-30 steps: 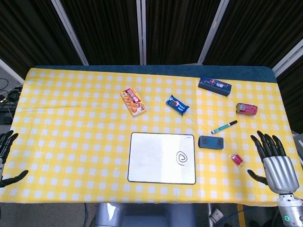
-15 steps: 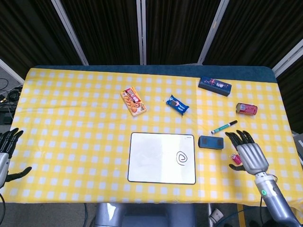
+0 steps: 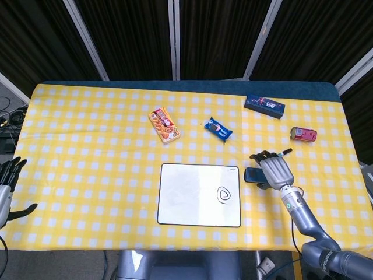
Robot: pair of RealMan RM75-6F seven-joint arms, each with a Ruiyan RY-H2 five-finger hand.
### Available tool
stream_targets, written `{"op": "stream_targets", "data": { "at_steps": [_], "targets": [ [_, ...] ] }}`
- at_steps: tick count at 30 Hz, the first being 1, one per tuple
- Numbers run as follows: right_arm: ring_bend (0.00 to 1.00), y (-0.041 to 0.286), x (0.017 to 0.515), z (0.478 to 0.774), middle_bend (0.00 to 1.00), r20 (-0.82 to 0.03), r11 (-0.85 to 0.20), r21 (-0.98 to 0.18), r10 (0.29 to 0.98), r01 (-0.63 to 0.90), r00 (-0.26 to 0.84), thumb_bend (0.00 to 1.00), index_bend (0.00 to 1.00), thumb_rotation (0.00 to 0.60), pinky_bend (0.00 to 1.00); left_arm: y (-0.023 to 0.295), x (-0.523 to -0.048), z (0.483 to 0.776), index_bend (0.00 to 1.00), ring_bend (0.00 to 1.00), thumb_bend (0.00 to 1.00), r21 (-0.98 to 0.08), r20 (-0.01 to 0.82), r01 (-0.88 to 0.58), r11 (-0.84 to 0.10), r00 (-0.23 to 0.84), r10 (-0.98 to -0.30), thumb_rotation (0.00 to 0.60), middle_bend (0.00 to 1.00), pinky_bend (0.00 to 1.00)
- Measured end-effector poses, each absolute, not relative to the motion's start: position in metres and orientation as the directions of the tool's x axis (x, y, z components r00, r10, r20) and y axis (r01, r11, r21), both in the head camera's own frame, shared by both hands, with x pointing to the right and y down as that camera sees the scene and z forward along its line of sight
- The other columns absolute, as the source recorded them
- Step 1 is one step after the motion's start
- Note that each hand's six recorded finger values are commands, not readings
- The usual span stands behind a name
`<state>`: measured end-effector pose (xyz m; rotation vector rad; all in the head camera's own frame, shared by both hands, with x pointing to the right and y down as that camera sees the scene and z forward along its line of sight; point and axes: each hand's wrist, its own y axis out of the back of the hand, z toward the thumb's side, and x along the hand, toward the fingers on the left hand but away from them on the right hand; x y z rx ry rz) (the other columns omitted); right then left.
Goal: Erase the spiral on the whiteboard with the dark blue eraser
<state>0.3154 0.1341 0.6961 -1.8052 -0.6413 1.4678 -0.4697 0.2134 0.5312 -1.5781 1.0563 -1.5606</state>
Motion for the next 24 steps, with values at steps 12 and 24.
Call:
{"op": "stream_targets", "data": {
  "at_steps": [12, 24],
  "targets": [
    [0.27, 0.138, 0.325, 0.711, 0.36, -0.613, -0.597, -0.790, 0.758, -0.141, 0.224, 0.06, 0.31, 0.600, 0.34, 0.213, -0.468, 0.532, 0.00, 0.00, 0.00, -0.888, 0.456, -0.089, -0.451, -0.041, -0.889, 0.600, 0.00, 0.00],
    [0.34, 0.143, 0.326, 0.722, 0.43, -0.619, -0.598, -0.785, 0.752, -0.162, 0.228, 0.13, 0.36, 0.600, 0.39, 0.212, -0.469, 0.536, 0.00, 0.00, 0.00, -0.883, 0.466, -0.083, -0.461, -0.047, -0.884, 0.600, 0.00, 0.00]
  ]
}}
